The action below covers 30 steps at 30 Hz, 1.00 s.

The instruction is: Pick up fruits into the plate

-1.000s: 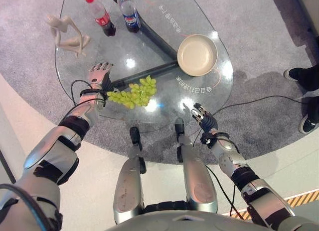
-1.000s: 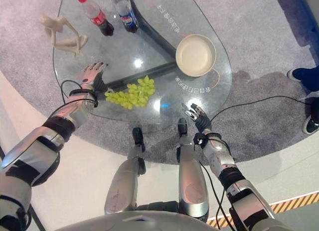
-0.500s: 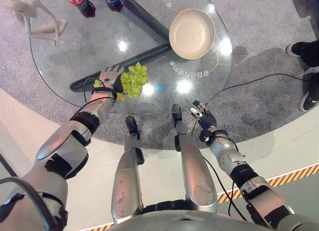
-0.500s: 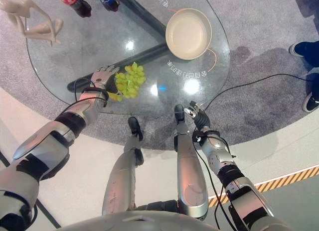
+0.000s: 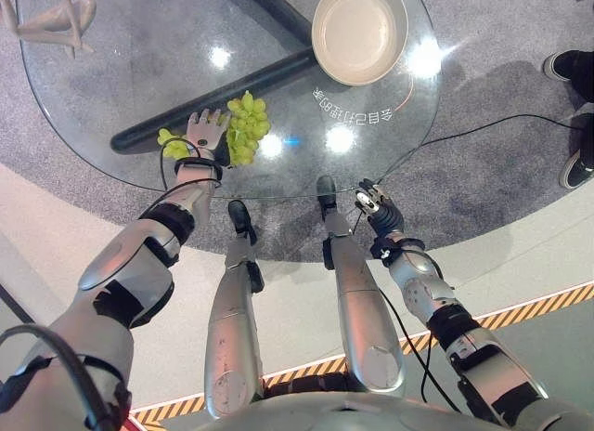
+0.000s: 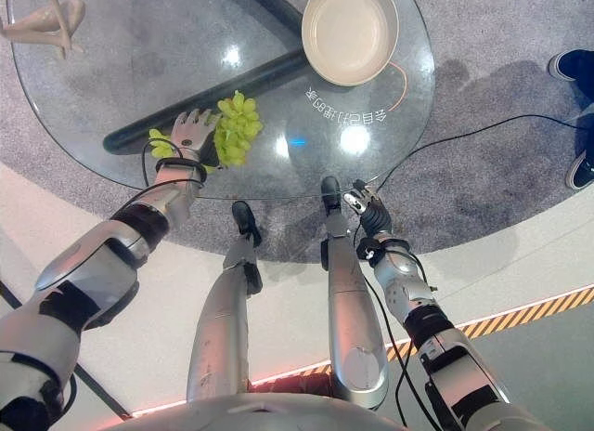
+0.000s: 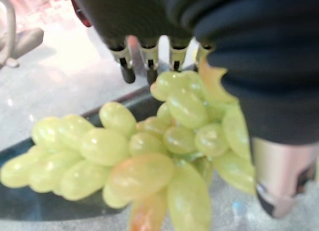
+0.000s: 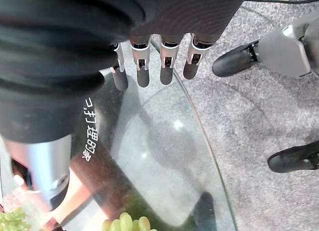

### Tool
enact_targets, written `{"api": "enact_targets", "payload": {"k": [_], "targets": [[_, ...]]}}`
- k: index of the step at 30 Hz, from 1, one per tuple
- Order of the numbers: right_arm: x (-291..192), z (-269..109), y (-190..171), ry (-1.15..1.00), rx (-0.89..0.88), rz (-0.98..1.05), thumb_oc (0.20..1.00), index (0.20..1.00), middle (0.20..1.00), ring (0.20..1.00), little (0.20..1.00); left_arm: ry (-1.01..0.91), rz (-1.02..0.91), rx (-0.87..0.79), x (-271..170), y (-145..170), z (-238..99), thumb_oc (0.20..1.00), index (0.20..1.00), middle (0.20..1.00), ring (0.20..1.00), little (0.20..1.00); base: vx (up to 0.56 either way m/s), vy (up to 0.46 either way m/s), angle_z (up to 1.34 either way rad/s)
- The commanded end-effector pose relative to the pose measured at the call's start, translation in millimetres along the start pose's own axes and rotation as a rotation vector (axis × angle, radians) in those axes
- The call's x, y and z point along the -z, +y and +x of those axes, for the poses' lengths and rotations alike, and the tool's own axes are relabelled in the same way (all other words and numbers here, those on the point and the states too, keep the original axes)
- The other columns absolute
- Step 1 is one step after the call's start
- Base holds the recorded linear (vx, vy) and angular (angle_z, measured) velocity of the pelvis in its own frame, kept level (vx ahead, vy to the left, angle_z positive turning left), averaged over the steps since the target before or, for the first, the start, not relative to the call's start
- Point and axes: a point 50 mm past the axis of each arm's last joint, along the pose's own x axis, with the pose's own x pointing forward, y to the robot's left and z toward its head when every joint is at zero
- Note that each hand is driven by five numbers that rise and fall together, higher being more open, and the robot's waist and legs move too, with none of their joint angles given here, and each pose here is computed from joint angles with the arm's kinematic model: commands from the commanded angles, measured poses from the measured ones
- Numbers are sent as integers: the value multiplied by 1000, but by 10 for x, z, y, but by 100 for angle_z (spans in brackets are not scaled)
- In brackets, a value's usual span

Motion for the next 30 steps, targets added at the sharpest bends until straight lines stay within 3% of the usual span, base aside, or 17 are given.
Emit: {"api": "enact_targets", "payload": {"k": [1,11,13,30], "targets": [[-55,-11,213,-66,-81,58,1000,1000,1000,1000,1000,184,55,139,417,-443,-197,1000,1000,1000,1000,1000,-59,-15,1],[-78,24,316,-80,-102,82,1000,1000,1000,1000,1000,329,46,135,607,-628,-341,1000,1000,1000,1000,1000,-42,-7,-1],[-77,28,329,-82,-105,85,1000,1000,1000,1000,1000,321,42,123,604,-631,-342,200,200,200,200,200,-35,-14,3],[-76,90,385,-74,-125,84,1000,1000,1000,1000,1000,296,1,86,620,-580,-295,200,200,200,200,200,-9,0,0]]}}
